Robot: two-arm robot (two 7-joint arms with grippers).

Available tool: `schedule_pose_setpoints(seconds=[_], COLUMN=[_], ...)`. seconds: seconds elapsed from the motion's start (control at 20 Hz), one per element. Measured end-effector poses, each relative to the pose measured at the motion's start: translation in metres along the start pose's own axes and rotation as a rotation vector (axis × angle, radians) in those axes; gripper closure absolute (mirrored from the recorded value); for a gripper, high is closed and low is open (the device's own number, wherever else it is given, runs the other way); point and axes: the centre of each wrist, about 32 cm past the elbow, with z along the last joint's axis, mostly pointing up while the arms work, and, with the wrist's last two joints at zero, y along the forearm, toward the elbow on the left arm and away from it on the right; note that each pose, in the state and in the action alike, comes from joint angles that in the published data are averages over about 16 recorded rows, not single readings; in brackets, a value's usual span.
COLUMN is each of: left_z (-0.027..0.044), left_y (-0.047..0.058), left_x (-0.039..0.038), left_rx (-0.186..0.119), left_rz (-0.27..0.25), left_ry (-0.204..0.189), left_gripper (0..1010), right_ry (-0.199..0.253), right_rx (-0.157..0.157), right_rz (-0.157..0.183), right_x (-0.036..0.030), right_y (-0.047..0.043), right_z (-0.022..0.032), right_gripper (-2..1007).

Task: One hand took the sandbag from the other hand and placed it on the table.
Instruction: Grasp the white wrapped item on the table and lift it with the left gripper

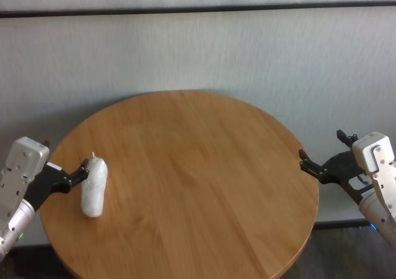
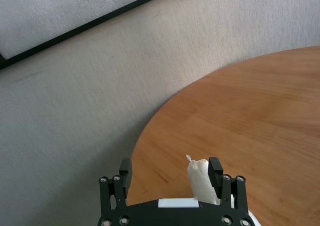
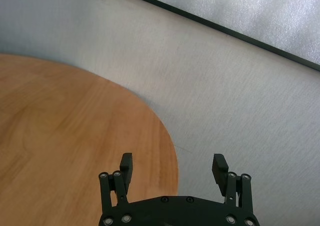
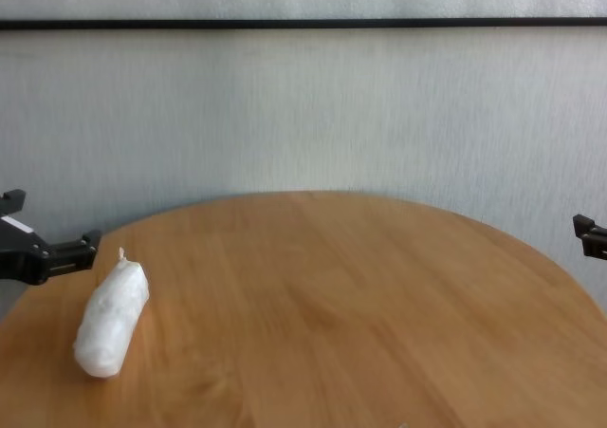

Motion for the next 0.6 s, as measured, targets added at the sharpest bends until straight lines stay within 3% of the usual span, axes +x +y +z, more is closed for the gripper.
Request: schedule_pose_setpoints(seconds=[0.6], left_z=[0.0], left_y=[0.0], left_x=[0.0], left_rx=[0.0], left_rz=[0.0], left_ry=[0.0], left_gripper=[11], right_ry=[0.0], right_rx=[0.0], right_rz=[0.0], right_x=[0.0], right_y=[0.0], right_z=[0.0], right_gripper=[2])
